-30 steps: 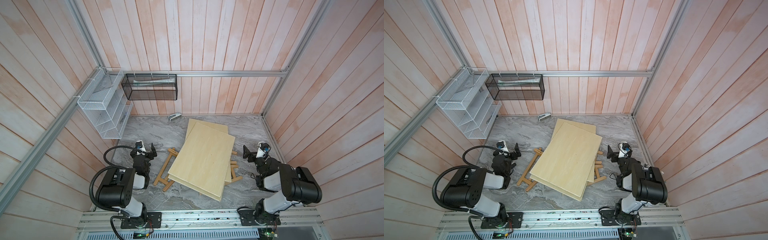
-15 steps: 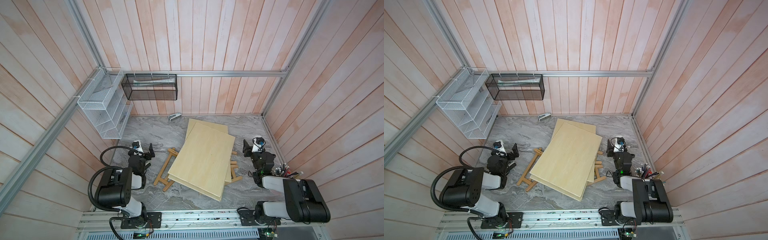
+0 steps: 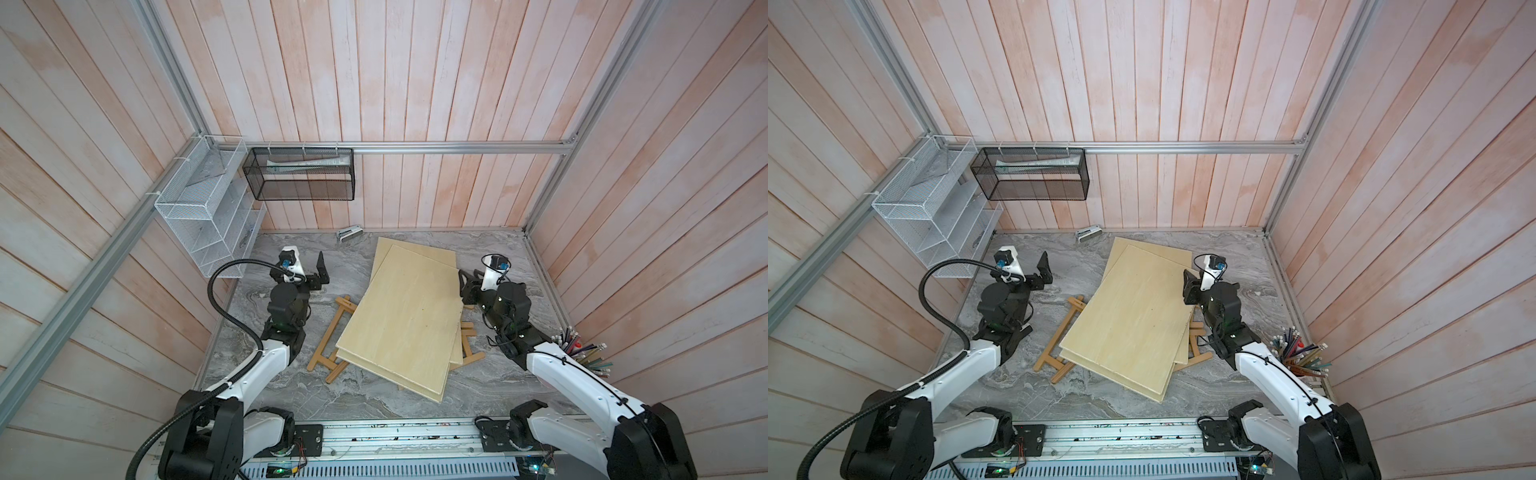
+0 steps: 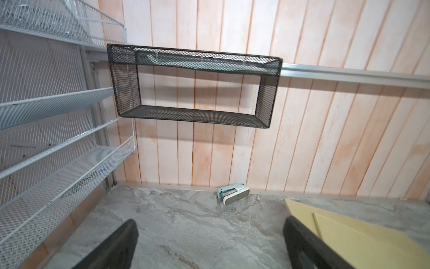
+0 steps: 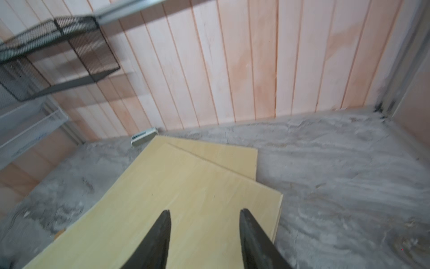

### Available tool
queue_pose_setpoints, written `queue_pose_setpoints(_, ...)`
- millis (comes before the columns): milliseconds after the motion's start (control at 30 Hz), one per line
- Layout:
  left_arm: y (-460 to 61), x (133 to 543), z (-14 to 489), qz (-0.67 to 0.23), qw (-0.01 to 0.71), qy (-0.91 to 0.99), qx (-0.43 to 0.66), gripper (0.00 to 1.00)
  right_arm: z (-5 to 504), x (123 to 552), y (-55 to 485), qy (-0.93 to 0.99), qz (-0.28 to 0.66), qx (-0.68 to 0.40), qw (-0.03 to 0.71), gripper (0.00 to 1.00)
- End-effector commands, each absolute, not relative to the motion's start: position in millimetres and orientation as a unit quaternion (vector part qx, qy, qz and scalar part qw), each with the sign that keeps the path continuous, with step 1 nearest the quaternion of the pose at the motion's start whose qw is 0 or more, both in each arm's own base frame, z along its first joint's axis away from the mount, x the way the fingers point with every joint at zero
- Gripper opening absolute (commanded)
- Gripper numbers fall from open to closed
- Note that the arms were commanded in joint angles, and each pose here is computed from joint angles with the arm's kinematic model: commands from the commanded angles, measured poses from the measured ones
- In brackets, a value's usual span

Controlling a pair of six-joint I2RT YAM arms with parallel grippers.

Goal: Assemble the easel
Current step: Pick up the drawing board.

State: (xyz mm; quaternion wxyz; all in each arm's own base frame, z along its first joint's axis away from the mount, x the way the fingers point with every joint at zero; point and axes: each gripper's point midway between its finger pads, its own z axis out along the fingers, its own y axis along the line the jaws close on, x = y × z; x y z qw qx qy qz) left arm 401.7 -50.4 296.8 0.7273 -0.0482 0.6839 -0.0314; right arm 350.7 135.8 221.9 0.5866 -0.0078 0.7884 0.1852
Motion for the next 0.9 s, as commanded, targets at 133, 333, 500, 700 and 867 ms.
queue_pose_setpoints(133, -151.8, 393.5, 230.8, -0.114, 0.529, 0.841, -0.022, 1.0, 172.1, 314.8, 159.7, 0.885, 0.247, 0.016, 0.395, 0.54)
queue_pose_setpoints(333, -210.7, 379.6, 199.8, -0.255, 0.401, 0.88, -0.005, 1.0, 148.7, 295.5, 165.7, 0.914, 0.294, 0.029, 0.277, 0.54)
queue_pose_setpoints(500, -222.3, 378.8, 185.0, -0.261, 0.363, 0.894, 0.018, 1.0, 131.9, 277.4, 179.6, 0.897, 0.388, 0.054, 0.203, 0.49)
queue_pose_setpoints(700, -230.6, 367.1, 165.2, -0.249, 0.329, 0.909, 0.062, 1.0, 114.9, 261.4, 177.7, 0.901, 0.391, 0.071, 0.173, 0.49)
queue_pose_setpoints(867, -237.5, 360.1, 160.3, -0.253, 0.321, 0.909, 0.079, 1.0, 111.6, 250.2, 164.9, 0.912, 0.361, 0.084, 0.175, 0.5)
